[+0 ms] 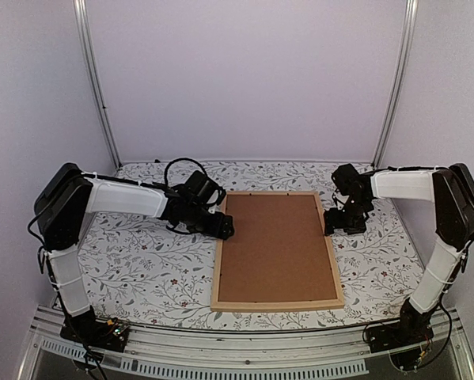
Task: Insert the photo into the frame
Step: Rotate the photo frame at the center of the board.
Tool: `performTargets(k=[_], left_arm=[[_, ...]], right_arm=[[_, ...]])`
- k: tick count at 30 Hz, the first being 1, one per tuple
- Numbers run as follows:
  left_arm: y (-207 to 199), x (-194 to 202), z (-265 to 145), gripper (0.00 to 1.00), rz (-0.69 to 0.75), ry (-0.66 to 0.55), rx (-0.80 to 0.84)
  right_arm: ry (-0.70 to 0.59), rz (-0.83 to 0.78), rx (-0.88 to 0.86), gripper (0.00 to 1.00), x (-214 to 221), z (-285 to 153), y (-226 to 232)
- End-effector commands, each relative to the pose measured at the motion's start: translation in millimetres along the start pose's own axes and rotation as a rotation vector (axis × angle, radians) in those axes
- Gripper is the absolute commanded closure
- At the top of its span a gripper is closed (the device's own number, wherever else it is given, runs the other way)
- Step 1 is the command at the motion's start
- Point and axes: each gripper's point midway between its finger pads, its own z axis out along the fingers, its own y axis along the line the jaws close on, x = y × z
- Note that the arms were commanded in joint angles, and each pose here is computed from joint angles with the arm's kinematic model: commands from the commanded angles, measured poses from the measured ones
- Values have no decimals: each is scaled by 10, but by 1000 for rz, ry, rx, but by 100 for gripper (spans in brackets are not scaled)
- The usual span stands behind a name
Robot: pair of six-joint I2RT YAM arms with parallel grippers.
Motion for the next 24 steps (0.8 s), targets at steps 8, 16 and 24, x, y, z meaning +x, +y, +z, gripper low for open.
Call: performTargets(k=[8, 16, 24], left_arm=[[-58, 110, 66, 16, -15, 18, 20], [-163, 363, 205, 17, -14, 74, 16], [-321, 525, 326, 18, -1, 114, 41]], right_arm=[[30, -24, 33, 21, 112, 82, 73], [51, -35, 104, 21, 196, 148, 94], [60, -57, 158, 21, 247, 212, 179]])
